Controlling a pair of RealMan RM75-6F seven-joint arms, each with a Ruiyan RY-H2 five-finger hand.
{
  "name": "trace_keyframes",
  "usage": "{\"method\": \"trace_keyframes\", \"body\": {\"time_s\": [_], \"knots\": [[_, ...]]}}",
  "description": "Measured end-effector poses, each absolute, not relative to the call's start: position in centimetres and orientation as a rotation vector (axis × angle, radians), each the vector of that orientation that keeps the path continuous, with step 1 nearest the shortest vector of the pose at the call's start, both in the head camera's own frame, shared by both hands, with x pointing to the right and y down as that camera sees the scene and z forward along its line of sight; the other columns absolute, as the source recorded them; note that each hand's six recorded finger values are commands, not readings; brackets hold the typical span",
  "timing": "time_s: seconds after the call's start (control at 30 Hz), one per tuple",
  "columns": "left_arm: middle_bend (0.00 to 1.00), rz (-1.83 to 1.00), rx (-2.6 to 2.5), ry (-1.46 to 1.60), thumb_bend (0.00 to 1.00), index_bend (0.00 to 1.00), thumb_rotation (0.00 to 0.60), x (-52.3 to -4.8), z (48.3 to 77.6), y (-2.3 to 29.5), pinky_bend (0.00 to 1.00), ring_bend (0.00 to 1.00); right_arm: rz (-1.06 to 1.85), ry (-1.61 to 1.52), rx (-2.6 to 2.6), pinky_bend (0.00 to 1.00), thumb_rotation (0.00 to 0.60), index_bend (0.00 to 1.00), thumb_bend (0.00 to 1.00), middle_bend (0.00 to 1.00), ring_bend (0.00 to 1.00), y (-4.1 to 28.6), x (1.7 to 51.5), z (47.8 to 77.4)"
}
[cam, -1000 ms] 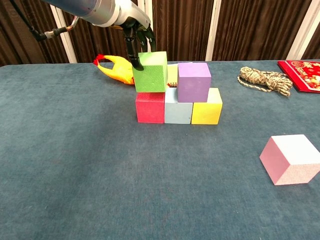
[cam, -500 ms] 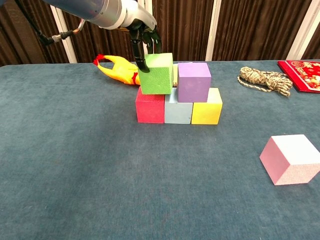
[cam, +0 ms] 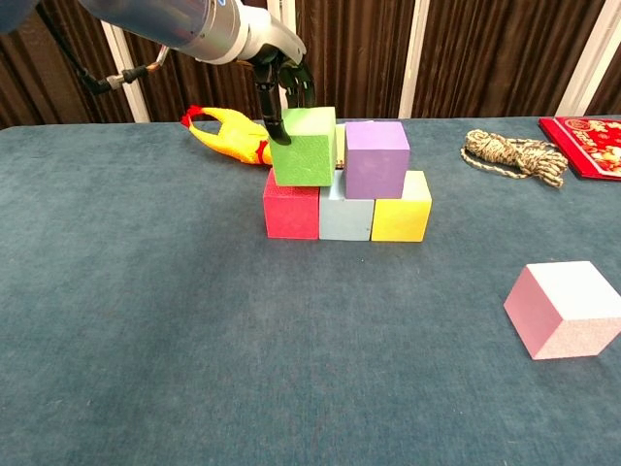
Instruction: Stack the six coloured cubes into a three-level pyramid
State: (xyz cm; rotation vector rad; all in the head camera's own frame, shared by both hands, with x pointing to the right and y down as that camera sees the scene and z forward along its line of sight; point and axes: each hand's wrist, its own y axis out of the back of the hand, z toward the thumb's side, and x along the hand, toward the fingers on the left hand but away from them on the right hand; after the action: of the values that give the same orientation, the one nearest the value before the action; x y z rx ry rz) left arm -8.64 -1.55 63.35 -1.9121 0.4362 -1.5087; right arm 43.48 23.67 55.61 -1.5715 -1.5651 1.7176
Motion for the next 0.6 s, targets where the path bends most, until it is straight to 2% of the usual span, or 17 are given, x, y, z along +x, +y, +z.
{"method": "trace_keyframes", "body": {"time_s": [0.6], "knots": [[0.28,-1.52,-1.908,0.43,0.44,0.33,0.6,-8.2,64.18,-1.24,0.0,0.02,1.721,-1.57,-1.566,0.0,0.6,0.06,0.25,0.03,0.0,23.66,43.77,55.57]]}}
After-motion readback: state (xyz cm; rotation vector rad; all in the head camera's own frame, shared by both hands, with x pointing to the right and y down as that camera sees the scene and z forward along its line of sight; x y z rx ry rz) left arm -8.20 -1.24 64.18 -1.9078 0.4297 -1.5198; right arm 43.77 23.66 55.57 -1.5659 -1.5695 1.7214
